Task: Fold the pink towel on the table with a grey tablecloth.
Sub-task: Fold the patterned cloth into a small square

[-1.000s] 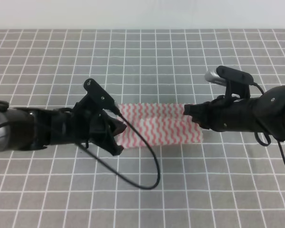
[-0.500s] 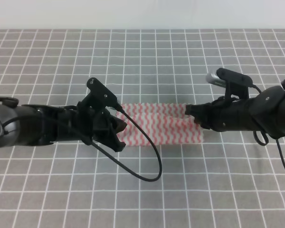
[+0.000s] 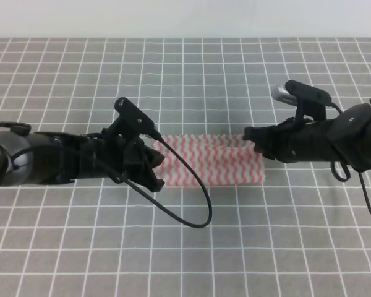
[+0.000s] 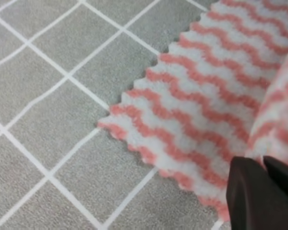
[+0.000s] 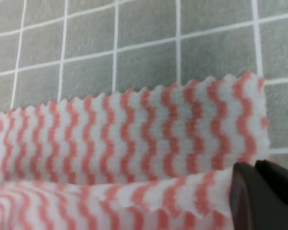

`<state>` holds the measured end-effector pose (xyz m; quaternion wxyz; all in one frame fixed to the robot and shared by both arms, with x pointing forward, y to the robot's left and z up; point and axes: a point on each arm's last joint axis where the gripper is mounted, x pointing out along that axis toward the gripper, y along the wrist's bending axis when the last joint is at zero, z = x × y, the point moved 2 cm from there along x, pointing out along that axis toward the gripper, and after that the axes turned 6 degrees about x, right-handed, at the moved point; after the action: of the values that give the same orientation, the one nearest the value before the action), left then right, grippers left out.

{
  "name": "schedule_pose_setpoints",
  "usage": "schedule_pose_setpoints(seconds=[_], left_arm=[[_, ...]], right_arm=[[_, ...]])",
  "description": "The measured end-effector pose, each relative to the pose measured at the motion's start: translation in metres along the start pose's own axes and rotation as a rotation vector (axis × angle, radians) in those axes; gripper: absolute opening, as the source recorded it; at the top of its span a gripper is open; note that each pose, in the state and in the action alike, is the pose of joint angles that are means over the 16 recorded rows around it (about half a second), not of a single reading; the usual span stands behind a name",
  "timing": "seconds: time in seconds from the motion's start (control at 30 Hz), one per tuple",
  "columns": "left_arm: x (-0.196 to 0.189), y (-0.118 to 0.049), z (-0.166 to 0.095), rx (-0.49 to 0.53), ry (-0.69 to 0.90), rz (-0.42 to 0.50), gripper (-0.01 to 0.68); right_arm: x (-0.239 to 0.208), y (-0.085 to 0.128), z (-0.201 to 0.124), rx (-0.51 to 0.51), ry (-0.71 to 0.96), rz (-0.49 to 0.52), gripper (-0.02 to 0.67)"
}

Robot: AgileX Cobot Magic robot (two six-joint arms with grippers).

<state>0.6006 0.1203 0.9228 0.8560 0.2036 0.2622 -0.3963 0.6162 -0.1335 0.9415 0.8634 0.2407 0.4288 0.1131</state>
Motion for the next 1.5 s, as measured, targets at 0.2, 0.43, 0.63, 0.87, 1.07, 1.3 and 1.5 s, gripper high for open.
schedule_pose_setpoints(seconds=[0.2, 0.43, 0.63, 0.87, 1.07, 1.3, 1.5], left_arm=[[0.003, 0.002, 0.001, 0.003, 0.0, 0.006, -0.002], [0.008, 0.004, 0.0, 0.0, 0.006, 0.008, -0.002], [0.012, 0.005, -0.004, -0.003, 0.022, 0.013, -0.002], [0.014, 0.007, -0.005, -0.004, 0.03, 0.022, -0.002], [0.015, 0.01, -0.002, -0.003, 0.024, 0.031, -0.002], [0.014, 0.015, 0.007, -0.002, 0.002, 0.049, -0.002], [0.014, 0.02, 0.014, 0.005, -0.009, 0.07, -0.002]], right_arm=[[0.003, 0.0, 0.007, 0.006, 0.004, 0.01, -0.015], [0.009, 0.0, 0.011, 0.009, 0.018, 0.018, -0.015], [0.017, -0.003, 0.01, 0.012, 0.033, 0.014, -0.015], [0.022, -0.004, 0.01, 0.01, 0.045, 0.015, -0.015], [0.024, -0.002, 0.01, 0.007, 0.049, 0.019, -0.015], [0.024, 0.001, 0.014, 0.001, 0.042, 0.028, -0.015], [0.023, 0.004, 0.018, -0.004, 0.031, 0.037, -0.015]])
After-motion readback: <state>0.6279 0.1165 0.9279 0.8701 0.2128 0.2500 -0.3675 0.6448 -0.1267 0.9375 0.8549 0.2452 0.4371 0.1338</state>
